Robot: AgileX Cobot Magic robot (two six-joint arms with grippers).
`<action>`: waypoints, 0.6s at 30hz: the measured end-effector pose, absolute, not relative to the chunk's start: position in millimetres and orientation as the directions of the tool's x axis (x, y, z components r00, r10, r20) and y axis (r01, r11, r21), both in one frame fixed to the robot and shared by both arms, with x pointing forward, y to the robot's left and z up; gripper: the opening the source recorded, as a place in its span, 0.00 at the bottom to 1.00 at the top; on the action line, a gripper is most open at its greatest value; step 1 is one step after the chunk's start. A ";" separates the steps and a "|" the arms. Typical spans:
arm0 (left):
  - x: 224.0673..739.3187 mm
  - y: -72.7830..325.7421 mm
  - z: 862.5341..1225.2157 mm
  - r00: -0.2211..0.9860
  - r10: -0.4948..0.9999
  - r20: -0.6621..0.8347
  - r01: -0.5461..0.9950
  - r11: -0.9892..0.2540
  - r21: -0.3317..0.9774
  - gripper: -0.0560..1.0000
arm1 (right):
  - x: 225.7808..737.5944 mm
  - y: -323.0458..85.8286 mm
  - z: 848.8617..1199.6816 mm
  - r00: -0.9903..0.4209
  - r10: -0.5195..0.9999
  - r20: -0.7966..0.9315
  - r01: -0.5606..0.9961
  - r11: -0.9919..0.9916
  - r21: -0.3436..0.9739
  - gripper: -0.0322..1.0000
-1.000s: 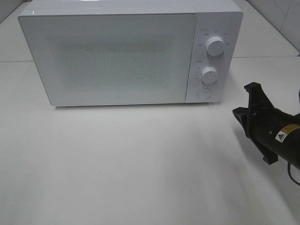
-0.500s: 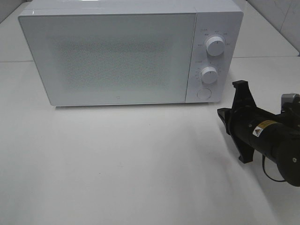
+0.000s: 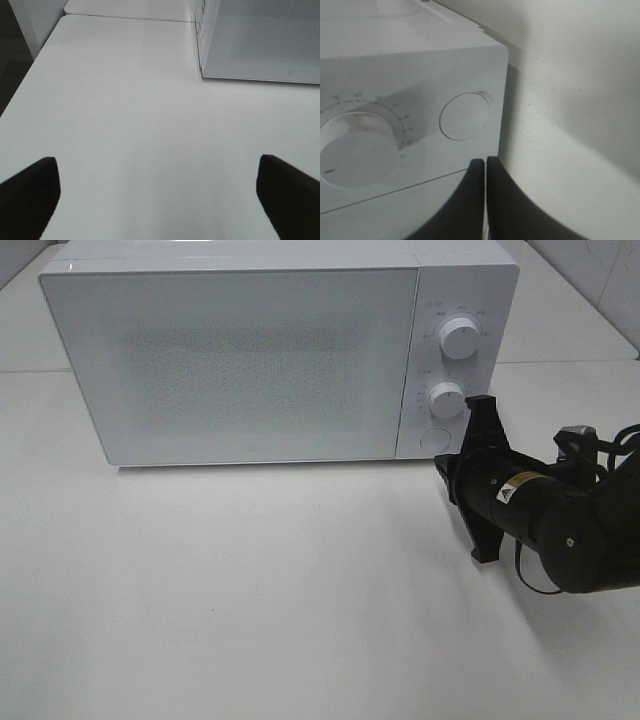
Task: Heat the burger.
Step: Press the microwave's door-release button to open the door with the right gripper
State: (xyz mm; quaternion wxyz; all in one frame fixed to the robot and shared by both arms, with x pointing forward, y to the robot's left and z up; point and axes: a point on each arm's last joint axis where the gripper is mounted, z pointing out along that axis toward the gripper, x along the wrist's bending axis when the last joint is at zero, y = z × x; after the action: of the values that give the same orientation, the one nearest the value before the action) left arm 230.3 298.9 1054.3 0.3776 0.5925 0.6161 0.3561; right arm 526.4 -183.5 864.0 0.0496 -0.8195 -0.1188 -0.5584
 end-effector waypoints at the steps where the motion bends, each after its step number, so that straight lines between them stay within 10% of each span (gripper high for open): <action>1: 230.3 298.9 1054.3 -0.013 0.999 -0.043 0.461 0.044 0.886 0.99 | 526.4 -183.5 864.0 0.348 0.139 0.927 0.250 -0.967 0.051 0.05; 18: 230.3 298.9 1054.3 -0.013 0.999 -0.043 0.461 0.044 0.886 0.99 | 551.5 -173.4 855.4 0.362 0.154 0.919 0.240 -0.968 0.068 0.05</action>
State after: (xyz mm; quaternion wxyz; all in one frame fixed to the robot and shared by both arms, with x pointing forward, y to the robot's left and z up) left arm 230.3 298.9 1054.3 0.3776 0.5925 0.6161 0.3561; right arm 551.5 -173.4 855.4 0.0390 -0.8243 -0.1195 -0.5520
